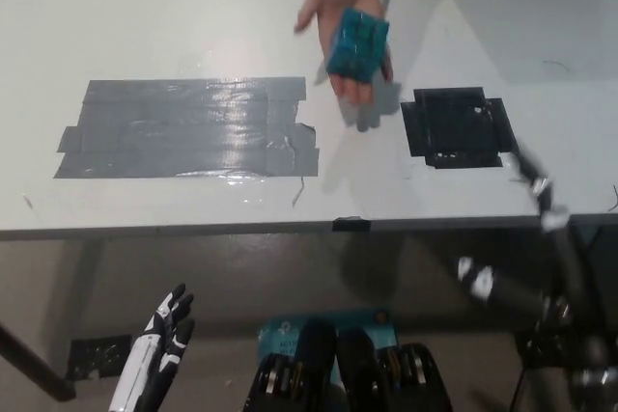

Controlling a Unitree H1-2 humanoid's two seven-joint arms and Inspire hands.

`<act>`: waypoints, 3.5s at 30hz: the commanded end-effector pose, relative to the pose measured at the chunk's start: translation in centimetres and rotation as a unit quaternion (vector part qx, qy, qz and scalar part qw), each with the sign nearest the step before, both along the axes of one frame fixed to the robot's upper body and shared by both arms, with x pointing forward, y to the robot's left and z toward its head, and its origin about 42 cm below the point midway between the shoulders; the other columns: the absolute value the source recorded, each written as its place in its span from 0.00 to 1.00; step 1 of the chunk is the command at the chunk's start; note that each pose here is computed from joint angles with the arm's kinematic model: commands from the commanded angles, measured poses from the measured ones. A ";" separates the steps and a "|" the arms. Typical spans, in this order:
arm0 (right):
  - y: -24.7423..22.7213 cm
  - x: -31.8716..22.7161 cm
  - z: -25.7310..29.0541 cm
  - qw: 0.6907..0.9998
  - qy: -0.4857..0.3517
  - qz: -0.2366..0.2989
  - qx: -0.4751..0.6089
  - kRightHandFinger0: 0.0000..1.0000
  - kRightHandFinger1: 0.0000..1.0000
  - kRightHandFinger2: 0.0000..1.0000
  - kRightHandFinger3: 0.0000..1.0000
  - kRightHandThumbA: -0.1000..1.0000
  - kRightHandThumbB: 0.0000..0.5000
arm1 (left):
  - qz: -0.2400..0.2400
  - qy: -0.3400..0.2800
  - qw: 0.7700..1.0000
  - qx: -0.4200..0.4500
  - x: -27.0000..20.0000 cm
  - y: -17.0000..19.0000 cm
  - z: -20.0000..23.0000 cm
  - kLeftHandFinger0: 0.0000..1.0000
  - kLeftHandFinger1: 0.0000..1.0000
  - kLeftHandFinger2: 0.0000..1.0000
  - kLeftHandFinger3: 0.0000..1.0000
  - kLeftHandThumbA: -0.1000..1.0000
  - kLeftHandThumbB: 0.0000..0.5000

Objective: A person hands a rubik's cube to the robot and rhe robot picks it up with its right hand and places it on the black spot on the desk infron tof it

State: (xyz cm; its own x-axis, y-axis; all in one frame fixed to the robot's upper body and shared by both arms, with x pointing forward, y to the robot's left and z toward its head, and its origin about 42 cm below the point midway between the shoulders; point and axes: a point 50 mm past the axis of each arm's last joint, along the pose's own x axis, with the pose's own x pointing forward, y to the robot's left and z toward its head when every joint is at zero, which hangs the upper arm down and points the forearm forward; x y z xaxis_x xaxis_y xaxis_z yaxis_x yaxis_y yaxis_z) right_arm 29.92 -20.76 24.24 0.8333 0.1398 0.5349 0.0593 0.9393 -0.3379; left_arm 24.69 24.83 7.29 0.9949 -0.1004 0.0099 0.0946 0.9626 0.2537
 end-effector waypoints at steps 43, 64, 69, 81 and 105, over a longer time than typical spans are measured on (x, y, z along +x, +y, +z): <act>3.6 22.6 9.4 0.983 0.145 0.011 -0.114 1.00 1.00 1.00 1.00 1.00 1.00 | -0.027 -0.044 0.999 0.011 1.6 -0.2 2.0 1.00 1.00 1.00 1.00 0.89 0.30; 2.8 23.8 6.8 0.948 0.207 0.037 -0.241 1.00 1.00 1.00 1.00 0.91 1.00 | -0.030 -0.045 0.999 0.009 2.1 -0.3 2.4 1.00 1.00 1.00 1.00 0.87 0.29; 2.5 24.1 6.4 0.935 0.212 0.023 -0.285 1.00 1.00 1.00 1.00 0.81 0.99 | -0.033 -0.048 0.998 0.013 2.3 -0.3 2.6 1.00 1.00 1.00 1.00 0.88 0.29; 2.8 24.7 6.5 0.967 0.134 -0.035 -0.215 0.05 0.50 0.86 0.89 0.00 0.40 | -0.034 -0.055 0.998 0.012 3.0 -0.4 3.1 1.00 1.00 1.00 1.00 0.89 0.31; -3.4 21.8 11.5 0.990 -0.001 -0.109 -0.092 0.08 0.52 0.89 0.98 0.00 0.32 | -0.031 -0.053 0.998 0.005 3.2 -0.2 3.0 1.00 1.00 1.00 1.00 0.88 0.29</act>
